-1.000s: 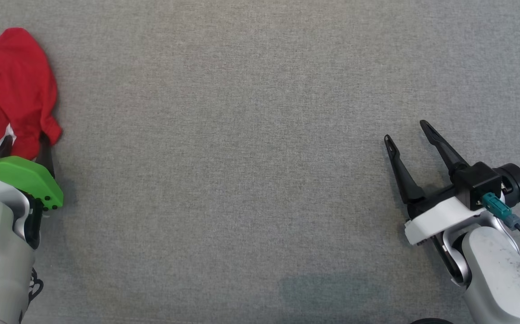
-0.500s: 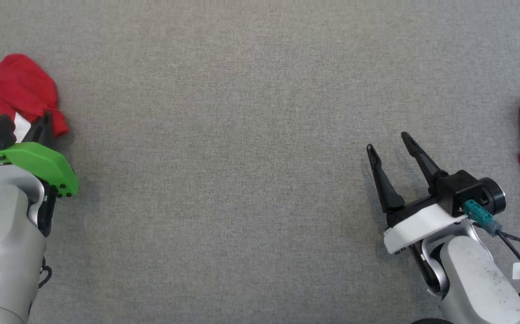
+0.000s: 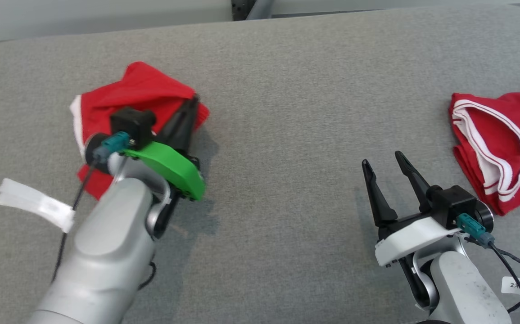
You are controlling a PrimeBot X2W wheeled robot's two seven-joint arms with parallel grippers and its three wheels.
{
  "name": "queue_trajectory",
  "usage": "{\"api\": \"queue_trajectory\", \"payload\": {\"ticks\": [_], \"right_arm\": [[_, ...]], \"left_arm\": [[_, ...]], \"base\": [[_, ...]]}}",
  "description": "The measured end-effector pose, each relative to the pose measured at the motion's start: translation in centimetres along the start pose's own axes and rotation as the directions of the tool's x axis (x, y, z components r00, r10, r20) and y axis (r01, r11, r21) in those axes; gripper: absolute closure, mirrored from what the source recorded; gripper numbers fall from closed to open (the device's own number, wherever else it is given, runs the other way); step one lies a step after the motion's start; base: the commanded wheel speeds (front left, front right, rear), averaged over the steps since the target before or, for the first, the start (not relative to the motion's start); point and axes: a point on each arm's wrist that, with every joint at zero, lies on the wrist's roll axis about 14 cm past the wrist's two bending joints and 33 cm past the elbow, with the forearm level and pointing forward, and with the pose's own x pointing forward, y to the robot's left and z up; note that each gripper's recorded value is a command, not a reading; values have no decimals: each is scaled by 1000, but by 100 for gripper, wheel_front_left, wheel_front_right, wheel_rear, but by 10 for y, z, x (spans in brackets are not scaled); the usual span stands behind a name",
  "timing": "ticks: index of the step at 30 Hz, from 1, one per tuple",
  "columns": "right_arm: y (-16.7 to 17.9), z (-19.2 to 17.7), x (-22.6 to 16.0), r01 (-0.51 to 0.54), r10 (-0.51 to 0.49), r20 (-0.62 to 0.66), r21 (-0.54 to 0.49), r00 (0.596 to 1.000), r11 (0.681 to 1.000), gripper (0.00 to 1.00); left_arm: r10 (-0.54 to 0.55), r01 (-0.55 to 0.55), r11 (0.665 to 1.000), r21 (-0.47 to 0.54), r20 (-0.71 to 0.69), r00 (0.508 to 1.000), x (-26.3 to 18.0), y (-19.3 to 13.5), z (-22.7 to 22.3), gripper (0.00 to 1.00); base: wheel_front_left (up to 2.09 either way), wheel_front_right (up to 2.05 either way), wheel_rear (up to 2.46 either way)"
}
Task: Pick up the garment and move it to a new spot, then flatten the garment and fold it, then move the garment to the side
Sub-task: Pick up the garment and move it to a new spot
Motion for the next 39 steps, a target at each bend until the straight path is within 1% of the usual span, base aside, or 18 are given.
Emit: {"api": "queue_trajectory", "payload": {"ticks": [3,5,7,9,12,13,14,15,18,21,23,25,28,30,31,33,36,39], "right_arm": [[-13,6,-11,49,-49,12,0,999,999,0],[-22,7,-20,81,-81,12,-1,997,997,0],[-30,9,-28,110,-110,14,-4,994,994,0],[-37,13,-35,137,-136,23,-7,990,991,0],[-45,19,-45,168,-167,35,-11,985,986,0],[-48,20,-48,178,-177,39,-13,983,984,0],[-50,22,-51,187,-187,42,-14,982,982,0],[-52,23,-54,197,-196,45,-14,980,980,0],[-59,26,-61,222,-220,54,-15,974,975,0],[-59,28,-65,229,-228,58,-12,972,973,0],[-56,29,-63,220,-219,64,-9,974,975,0],[-51,33,-61,205,-204,76,-7,976,979,0],[-44,37,-60,186,-184,90,-6,979,983,0],[-39,40,-59,175,-173,100,-3,980,985,0],[-39,40,-59,175,-173,100,-3,980,985,0],[-35,40,-61,165,-164,99,-4,982,986,0],[-29,41,-62,150,-148,104,-4,983,989,0],[-23,40,-64,135,-134,103,-1,986,991,0]], "left_arm": [[-151,151,988,-32,10,989,10,-63,-3,100],[-257,257,966,-34,14,966,13,-105,-4,100],[-328,329,943,-61,19,944,13,-136,-5,100],[-372,372,924,-87,12,928,12,-157,-9,100],[-392,390,917,-88,-6,920,14,-169,-17,100],[-392,390,918,-80,-19,920,15,-169,-21,93],[-395,393,917,-66,-28,918,15,-170,-24,61],[-393,390,919,-61,-38,919,15,-171,-28,0],[-366,362,929,-72,-58,929,14,-167,-37,0],[-319,317,947,-53,-42,947,13,-153,-34,0],[-258,258,966,-32,-17,966,10,-136,-27,0],[-172,172,985,-21,7,985,3,-111,-22,0],[-44,44,999,4,26,999,-15,-75,-21,0],[38,-39,999,10,37,999,-30,-52,-21,0],[38,-39,999,10,37,999,-30,-52,-21,0],[109,-110,994,13,47,993,-47,-33,-21,0],[214,-215,976,19,62,975,-73,-5,-20,0],[300,-302,953,21,50,953,-102,14,-29,0]], "base": [[0,0,0],[0,0,0],[0,0,0],[0,0,0],[0,0,0],[0,0,0],[0,0,0],[0,0,0],[0,0,0],[0,0,0],[0,0,0],[0,0,0],[0,0,0],[0,0,0],[0,0,0],[0,0,0],[0,0,0],[0,0,0]]}}
